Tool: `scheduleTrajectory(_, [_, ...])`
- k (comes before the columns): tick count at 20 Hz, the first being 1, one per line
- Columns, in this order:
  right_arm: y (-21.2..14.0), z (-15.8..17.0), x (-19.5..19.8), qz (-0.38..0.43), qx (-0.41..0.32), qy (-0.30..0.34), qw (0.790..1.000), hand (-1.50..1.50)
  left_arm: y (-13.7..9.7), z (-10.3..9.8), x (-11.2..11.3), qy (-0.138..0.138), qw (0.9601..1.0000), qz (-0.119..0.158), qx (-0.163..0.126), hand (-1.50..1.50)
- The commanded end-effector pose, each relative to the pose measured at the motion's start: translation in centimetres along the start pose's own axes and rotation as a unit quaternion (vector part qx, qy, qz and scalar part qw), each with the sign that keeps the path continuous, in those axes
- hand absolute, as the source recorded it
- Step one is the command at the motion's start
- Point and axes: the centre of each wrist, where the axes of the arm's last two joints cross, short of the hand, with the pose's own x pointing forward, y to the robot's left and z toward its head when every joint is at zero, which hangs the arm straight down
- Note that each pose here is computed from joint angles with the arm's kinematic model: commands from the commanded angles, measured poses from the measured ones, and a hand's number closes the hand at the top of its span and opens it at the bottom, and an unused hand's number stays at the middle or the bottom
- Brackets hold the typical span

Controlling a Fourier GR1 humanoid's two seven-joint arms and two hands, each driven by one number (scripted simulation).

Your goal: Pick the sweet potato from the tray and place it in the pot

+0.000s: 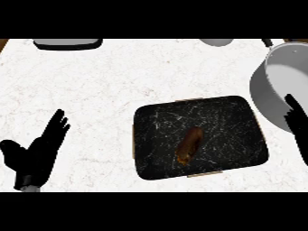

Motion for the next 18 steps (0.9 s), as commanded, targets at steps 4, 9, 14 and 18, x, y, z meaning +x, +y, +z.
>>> scheduleTrajectory(4, [0.9,1.2,8.3,0.193,-0.083,-0.257,0.943,1.50,-0.7,-1.0,2.5,-0.100,0.9948,-0.011,0.015,0.00])
scheduleTrajectory(9, [-5.5,1.1,9.6,0.344,-0.290,-0.245,0.859,-1.50,-0.3,-0.9,3.2,-0.133,0.9902,-0.014,0.040,0.00])
scheduleTrajectory(14, [1.3,3.8,9.4,0.357,-0.257,-0.367,0.820,-1.50,-1.5,-0.8,3.0,-0.157,0.9869,-0.003,0.036,0.00])
scheduleTrajectory(18, [4.7,5.6,8.7,0.377,-0.242,-0.385,0.807,-1.50,-2.0,-1.0,3.2,-0.171,0.9847,-0.009,0.029,0.00])
